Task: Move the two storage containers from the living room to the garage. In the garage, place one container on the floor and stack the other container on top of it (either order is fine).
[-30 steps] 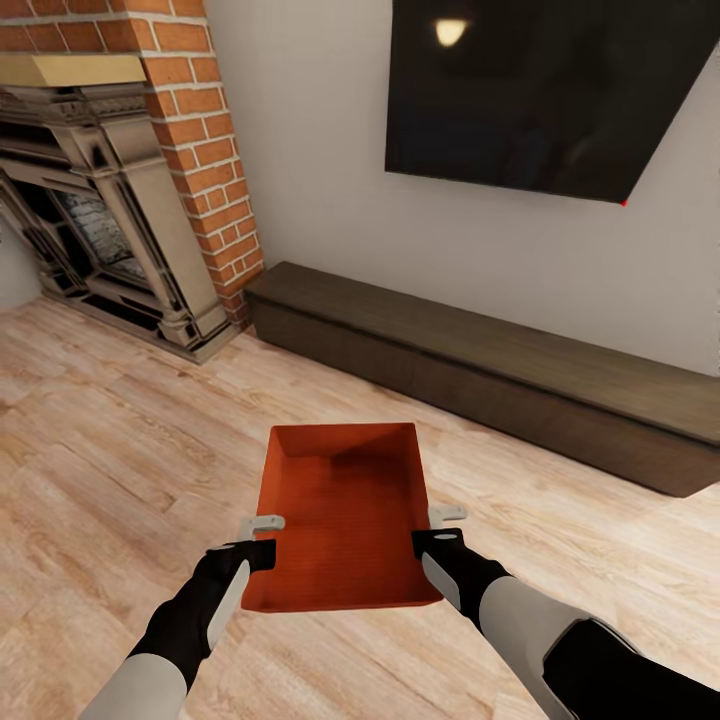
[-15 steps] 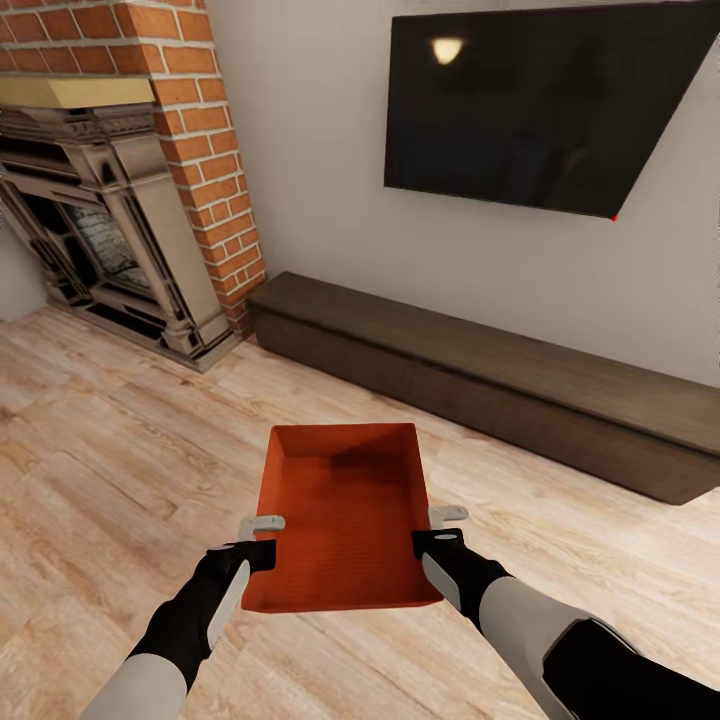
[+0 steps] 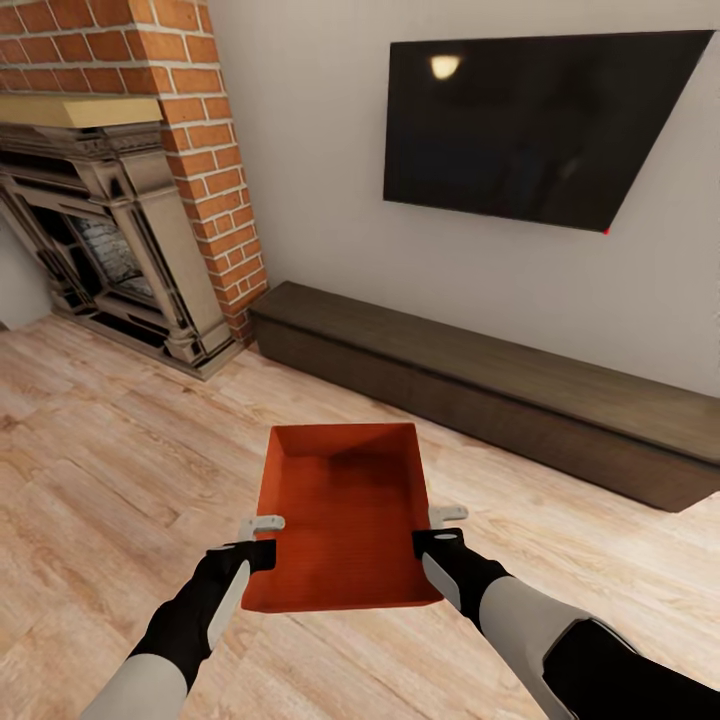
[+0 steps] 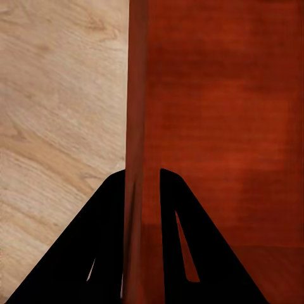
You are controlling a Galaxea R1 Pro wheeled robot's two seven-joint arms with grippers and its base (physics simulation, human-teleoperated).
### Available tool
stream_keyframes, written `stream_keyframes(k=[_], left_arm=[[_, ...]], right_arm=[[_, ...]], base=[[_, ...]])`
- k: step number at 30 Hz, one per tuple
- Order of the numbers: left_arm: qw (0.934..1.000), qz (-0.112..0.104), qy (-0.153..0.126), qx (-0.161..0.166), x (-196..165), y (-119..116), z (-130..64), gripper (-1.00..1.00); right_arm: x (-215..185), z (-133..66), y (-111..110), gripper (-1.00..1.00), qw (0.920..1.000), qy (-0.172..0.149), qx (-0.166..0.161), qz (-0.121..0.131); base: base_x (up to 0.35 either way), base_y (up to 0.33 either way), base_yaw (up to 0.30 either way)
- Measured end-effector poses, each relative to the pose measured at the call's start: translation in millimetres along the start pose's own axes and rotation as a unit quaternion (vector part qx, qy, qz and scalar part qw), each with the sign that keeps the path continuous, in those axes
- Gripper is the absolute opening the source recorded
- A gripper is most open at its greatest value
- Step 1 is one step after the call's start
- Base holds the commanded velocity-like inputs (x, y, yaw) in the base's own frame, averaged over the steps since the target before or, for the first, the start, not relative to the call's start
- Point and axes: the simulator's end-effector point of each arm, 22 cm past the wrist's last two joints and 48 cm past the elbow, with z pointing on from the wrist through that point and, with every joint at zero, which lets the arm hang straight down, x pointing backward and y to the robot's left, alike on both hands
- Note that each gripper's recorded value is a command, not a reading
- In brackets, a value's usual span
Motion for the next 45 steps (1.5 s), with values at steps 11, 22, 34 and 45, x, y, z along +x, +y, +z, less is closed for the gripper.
stream_keyframes(k=[11, 22, 34, 45], left_arm=[[1.0000, -0.001, -0.006, 0.001, -7.9, -0.6, -17.0, -1.00], [0.9999, 0.000, -0.012, 0.002, -15.5, -1.3, -33.7, -1.00], [0.9998, -0.001, -0.020, 0.002, -24.7, -1.4, -51.8, -1.00], [0.9996, 0.000, -0.029, 0.003, -32.5, -1.3, -67.8, -1.00]], right_arm=[[-9.2, -17.2, -3.5, -1.00, 1.0000, -0.006, 0.001, 0.000], [-17.4, -33.9, -7.0, -1.00, 0.9999, -0.011, 0.003, 0.001], [-27.8, -51.8, -10.0, -1.00, 0.9998, -0.020, 0.004, 0.002], [-36.5, -67.7, -12.5, -1.00, 0.9996, -0.028, 0.004, 0.003]], base=[[0.000, 0.000, 0.000], [0.000, 0.000, 0.000], [0.000, 0.000, 0.000], [0.000, 0.000, 0.000]])
